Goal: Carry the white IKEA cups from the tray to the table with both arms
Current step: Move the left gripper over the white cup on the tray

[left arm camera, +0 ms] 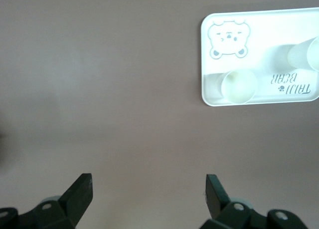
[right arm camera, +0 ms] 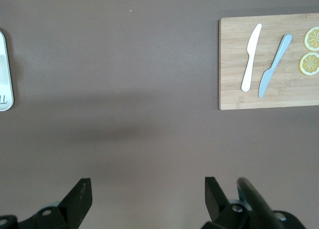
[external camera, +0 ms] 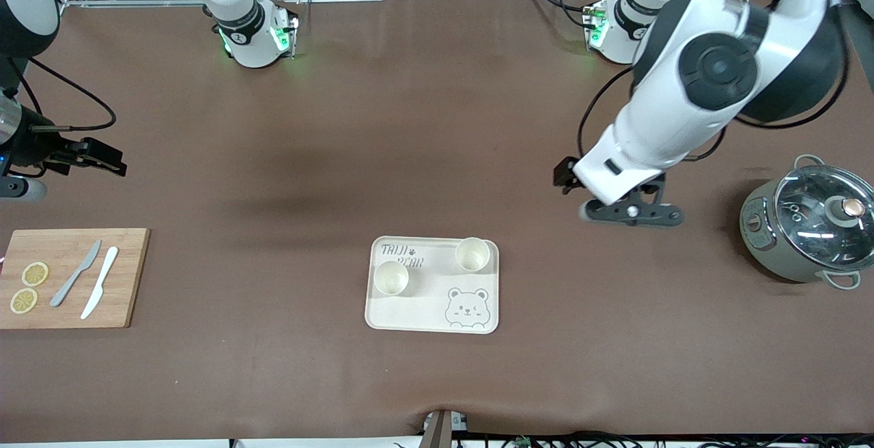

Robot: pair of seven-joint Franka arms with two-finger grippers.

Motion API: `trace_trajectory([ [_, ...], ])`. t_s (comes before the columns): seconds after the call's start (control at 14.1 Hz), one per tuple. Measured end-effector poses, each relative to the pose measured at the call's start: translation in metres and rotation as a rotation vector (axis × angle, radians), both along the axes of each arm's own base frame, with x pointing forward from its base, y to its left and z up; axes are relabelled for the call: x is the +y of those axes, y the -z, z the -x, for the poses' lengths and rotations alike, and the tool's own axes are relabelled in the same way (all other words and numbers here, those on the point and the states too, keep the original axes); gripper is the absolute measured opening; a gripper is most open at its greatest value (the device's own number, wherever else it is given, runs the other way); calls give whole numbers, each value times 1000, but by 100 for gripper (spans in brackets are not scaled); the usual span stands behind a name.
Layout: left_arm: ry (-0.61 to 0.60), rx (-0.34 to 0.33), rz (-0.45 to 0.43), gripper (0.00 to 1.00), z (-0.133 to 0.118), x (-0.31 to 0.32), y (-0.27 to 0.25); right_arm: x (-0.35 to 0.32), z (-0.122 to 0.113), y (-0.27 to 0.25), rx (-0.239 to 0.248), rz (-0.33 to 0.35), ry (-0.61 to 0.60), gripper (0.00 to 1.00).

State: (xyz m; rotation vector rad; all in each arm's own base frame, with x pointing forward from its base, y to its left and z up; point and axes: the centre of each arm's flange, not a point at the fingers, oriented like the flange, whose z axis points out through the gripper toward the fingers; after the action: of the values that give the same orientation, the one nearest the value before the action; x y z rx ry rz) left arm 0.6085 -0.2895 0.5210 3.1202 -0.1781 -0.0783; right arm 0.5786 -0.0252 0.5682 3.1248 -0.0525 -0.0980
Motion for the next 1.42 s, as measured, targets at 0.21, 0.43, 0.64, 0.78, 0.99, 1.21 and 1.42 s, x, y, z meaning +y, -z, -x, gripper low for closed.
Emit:
trace_trajectory([
  [0.21, -8, -32, 23, 100, -5, -28, 17, 0, 0, 0, 0, 0, 0, 100],
  [0.43, -29, -48, 34, 100, -8, -38, 24, 0, 0, 0, 0, 0, 0, 100],
  [0.64, -19, -29, 29, 100, -8, -57, 53, 0, 0, 0, -2, 0, 0, 100],
  [0.78, -15, -20, 28, 100, -10, -66, 73, 0, 0, 0, -2, 0, 0, 100],
  [0.99, -25, -18, 16, 100, -8, -86, 102, 0, 0, 1, 0, 0, 1, 100],
  [1.21, -37, -30, -6, 100, -4, -107, 130, -1, 0, 1, 0, 0, 1, 100],
  [1.42, -30, -38, 4, 100, -4, -119, 153, -1, 0, 1, -1, 0, 2, 100],
])
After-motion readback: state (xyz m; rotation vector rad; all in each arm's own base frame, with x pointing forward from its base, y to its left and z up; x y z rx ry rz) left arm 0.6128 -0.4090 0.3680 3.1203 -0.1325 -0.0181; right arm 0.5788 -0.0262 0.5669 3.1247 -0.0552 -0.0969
